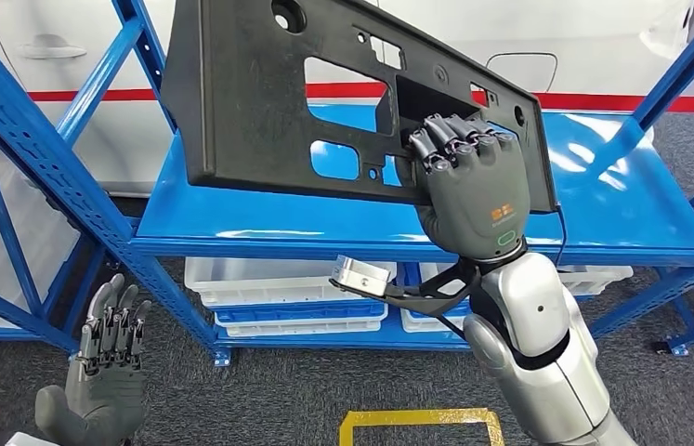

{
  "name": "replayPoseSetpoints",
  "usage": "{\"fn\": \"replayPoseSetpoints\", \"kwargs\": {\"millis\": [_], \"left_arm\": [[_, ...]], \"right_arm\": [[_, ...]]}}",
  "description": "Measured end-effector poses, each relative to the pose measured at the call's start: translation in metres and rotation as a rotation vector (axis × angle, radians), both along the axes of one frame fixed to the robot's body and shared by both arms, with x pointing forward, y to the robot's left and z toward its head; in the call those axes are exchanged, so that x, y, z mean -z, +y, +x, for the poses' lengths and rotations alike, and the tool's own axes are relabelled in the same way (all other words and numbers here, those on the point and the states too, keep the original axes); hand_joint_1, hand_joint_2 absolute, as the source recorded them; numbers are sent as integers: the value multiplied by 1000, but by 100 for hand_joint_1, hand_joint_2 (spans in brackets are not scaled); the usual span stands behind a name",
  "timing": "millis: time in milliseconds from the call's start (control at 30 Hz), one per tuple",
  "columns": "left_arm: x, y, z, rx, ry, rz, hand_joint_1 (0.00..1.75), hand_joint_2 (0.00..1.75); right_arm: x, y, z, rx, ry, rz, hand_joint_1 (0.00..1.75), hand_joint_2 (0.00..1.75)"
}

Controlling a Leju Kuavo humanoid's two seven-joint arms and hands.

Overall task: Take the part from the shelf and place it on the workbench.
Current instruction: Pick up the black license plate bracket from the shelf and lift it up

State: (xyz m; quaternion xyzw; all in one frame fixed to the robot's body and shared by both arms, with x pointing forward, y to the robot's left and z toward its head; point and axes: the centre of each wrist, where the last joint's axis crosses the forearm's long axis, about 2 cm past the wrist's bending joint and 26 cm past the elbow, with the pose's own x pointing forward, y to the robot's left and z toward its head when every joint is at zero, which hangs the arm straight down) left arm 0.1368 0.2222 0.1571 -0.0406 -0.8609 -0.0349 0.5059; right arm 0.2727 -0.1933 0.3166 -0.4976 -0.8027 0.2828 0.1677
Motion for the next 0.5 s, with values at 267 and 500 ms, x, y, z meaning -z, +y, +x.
{"fn": "replayPoseSetpoints", "kwargs": {"millis": [267, 500], "left_arm": [[0, 0, 0, -1, 0, -1, 0, 0], [0, 0, 0, -2, 0, 0, 0, 0]], "right_arm": [[-1, 1, 0, -3, -4, 1, 175, 175], [0, 2, -1, -6, 0, 2, 175, 175]]}}
